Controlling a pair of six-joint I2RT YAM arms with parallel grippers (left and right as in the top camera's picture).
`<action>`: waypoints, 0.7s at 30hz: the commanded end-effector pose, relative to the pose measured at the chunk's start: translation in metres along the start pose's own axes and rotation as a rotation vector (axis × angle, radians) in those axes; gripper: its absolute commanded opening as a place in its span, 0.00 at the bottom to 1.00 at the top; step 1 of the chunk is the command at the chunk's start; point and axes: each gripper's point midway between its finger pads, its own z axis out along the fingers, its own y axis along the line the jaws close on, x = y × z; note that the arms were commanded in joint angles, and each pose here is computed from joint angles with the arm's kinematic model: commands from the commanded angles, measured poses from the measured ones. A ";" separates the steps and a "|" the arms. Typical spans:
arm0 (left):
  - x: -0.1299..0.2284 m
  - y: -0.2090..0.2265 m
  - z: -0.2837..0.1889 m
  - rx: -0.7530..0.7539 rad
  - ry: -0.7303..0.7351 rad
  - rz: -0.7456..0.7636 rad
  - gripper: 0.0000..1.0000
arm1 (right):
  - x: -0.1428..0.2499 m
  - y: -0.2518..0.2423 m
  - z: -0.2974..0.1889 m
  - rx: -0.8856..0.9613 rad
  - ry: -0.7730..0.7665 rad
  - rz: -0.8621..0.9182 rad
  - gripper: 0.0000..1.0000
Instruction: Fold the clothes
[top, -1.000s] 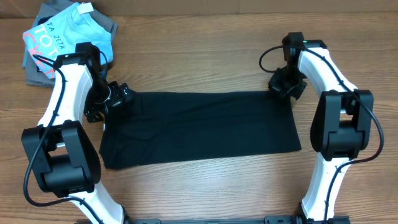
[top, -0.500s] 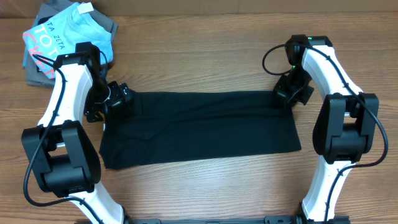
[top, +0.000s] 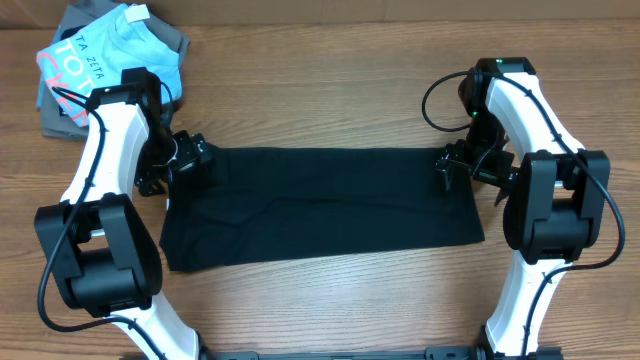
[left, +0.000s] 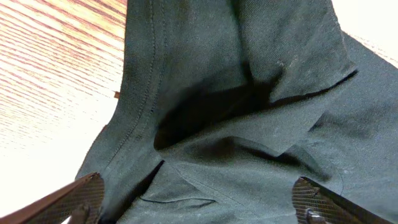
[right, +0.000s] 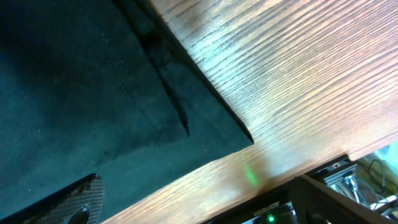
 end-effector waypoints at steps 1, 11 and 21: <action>0.001 -0.017 -0.014 0.091 -0.010 0.054 0.83 | -0.007 -0.003 -0.019 -0.027 -0.083 0.010 1.00; 0.038 -0.076 -0.051 0.233 -0.031 0.306 0.04 | -0.026 0.052 -0.029 -0.278 -0.158 -0.118 0.57; 0.084 -0.084 0.012 0.070 0.129 0.344 0.04 | -0.010 0.078 0.004 -0.264 -0.131 -0.185 0.04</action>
